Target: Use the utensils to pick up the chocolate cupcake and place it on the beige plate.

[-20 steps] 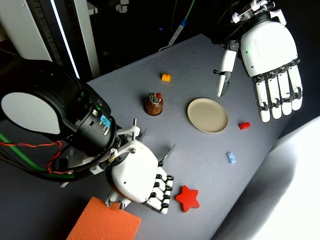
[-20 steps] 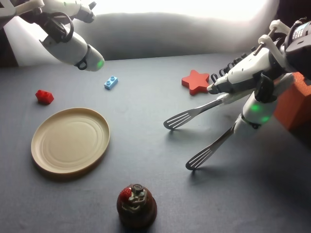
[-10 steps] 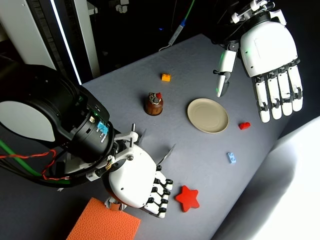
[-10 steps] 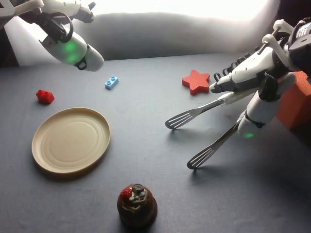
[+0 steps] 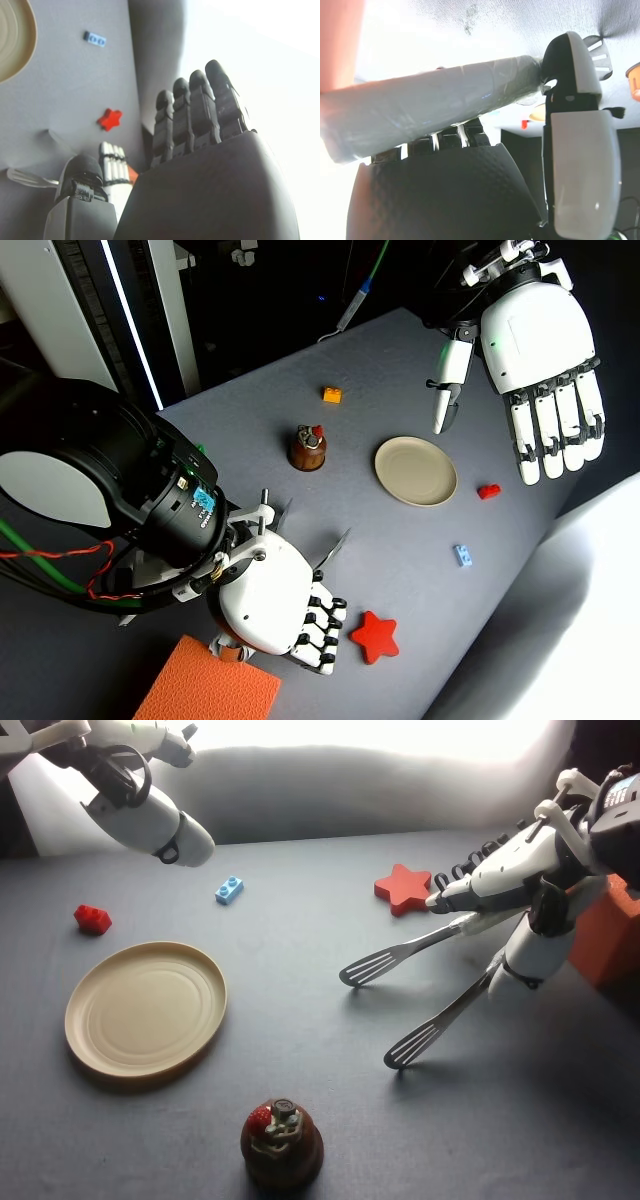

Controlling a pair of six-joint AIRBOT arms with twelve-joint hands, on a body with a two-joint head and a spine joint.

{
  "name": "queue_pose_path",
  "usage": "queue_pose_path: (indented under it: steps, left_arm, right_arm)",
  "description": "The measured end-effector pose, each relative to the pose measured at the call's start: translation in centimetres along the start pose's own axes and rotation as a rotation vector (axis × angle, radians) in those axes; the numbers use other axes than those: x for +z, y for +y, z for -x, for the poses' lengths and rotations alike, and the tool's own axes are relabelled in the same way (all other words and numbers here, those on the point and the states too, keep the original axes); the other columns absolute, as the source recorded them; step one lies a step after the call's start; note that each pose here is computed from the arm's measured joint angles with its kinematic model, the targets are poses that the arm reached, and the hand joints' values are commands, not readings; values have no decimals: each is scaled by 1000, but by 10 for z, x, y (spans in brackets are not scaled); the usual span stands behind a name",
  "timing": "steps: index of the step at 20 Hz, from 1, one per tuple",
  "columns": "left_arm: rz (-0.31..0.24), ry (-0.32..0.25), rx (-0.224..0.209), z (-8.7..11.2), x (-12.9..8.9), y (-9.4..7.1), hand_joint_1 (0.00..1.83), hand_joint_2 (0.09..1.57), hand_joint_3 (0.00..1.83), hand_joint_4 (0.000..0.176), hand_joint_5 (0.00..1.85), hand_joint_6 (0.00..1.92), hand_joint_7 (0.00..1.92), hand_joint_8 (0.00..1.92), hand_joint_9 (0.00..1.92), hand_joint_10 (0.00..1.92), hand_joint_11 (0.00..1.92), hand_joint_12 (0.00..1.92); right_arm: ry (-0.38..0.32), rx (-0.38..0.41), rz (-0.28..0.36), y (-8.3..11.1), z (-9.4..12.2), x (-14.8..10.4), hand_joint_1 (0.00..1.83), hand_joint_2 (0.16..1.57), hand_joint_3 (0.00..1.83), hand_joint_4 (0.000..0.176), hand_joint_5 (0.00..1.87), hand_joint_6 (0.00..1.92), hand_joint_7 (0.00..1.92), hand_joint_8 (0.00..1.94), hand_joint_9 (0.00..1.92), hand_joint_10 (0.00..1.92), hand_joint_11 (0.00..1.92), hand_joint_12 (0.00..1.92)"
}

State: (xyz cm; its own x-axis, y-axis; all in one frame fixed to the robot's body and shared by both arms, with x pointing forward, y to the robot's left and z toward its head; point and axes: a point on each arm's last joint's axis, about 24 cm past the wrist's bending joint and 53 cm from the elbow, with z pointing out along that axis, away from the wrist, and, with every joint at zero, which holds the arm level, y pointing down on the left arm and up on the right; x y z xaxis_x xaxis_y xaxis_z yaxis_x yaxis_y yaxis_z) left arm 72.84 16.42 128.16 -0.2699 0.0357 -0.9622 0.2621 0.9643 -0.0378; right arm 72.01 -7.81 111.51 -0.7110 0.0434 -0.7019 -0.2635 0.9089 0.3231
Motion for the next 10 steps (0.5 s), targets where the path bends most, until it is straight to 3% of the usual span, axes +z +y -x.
queue_pose_path:
  steps: [10]
  left_arm:
    - [0, 0, 0, 0, 0, 0, 9, 1144, 0, 0, 213, 1, 215, 3, 175, 7, 0, 424]
  right_arm:
    - [-6, -10, 7, 1, -1, 2, 623, 1062, 7, 0, 0, 0, 0, 0, 0, 0, 0, 0]
